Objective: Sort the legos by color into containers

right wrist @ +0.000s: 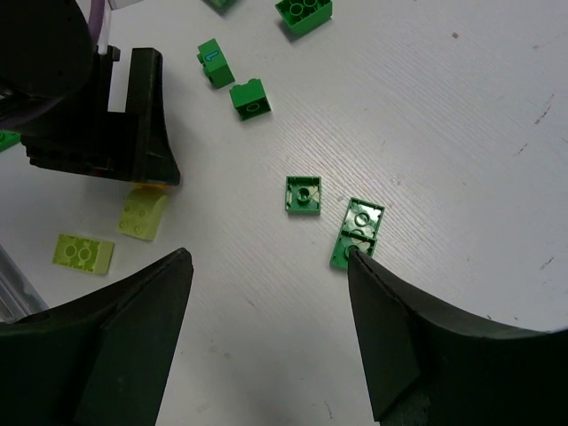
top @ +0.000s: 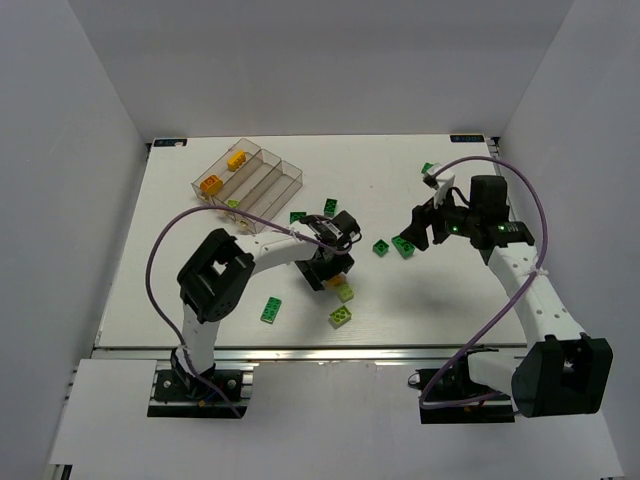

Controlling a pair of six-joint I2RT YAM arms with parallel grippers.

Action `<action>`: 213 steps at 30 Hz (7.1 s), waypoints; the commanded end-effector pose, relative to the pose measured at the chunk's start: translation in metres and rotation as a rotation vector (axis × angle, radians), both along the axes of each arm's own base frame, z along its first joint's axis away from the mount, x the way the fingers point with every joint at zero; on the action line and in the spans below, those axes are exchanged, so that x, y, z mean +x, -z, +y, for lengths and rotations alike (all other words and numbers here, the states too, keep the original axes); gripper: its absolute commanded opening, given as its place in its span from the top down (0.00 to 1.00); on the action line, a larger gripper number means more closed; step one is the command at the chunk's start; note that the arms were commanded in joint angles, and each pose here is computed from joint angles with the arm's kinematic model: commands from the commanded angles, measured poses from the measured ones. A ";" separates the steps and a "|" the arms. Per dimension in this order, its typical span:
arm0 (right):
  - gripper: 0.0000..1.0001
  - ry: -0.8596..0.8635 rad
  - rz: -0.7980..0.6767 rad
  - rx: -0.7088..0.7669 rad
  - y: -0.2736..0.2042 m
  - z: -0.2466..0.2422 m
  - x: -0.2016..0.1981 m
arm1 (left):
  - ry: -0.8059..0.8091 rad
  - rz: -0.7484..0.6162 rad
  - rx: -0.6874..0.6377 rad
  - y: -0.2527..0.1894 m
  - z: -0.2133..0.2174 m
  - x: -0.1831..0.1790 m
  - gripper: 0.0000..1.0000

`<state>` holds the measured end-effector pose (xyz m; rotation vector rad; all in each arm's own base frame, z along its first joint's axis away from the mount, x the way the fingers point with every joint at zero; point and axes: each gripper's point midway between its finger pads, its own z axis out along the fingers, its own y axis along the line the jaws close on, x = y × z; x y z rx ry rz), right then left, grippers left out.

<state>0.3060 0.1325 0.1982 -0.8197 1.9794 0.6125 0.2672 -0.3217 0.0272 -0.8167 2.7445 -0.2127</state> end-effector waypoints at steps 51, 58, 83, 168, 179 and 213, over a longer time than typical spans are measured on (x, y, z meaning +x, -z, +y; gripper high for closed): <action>1.00 -0.315 -0.049 0.058 0.016 0.031 -0.050 | 0.417 -0.740 0.387 -0.175 0.277 0.275 1.00; 1.00 -0.341 -0.021 0.053 0.022 0.037 -0.057 | 0.309 -0.757 0.411 -0.154 0.297 0.307 1.00; 0.75 -0.388 0.002 0.039 0.032 0.047 -0.064 | 0.123 -0.658 0.481 -0.102 0.335 0.326 0.38; 0.40 0.109 0.436 -0.242 0.177 0.149 -0.087 | -0.068 -0.940 -0.307 -0.205 0.251 -0.009 0.29; 0.50 0.098 0.436 -0.254 0.180 0.150 -0.086 | -0.067 -0.955 -0.310 -0.210 0.251 -0.007 0.29; 1.00 -0.564 -0.263 0.115 -0.012 0.344 0.020 | -0.069 -1.039 -0.138 -0.231 0.275 -0.021 0.29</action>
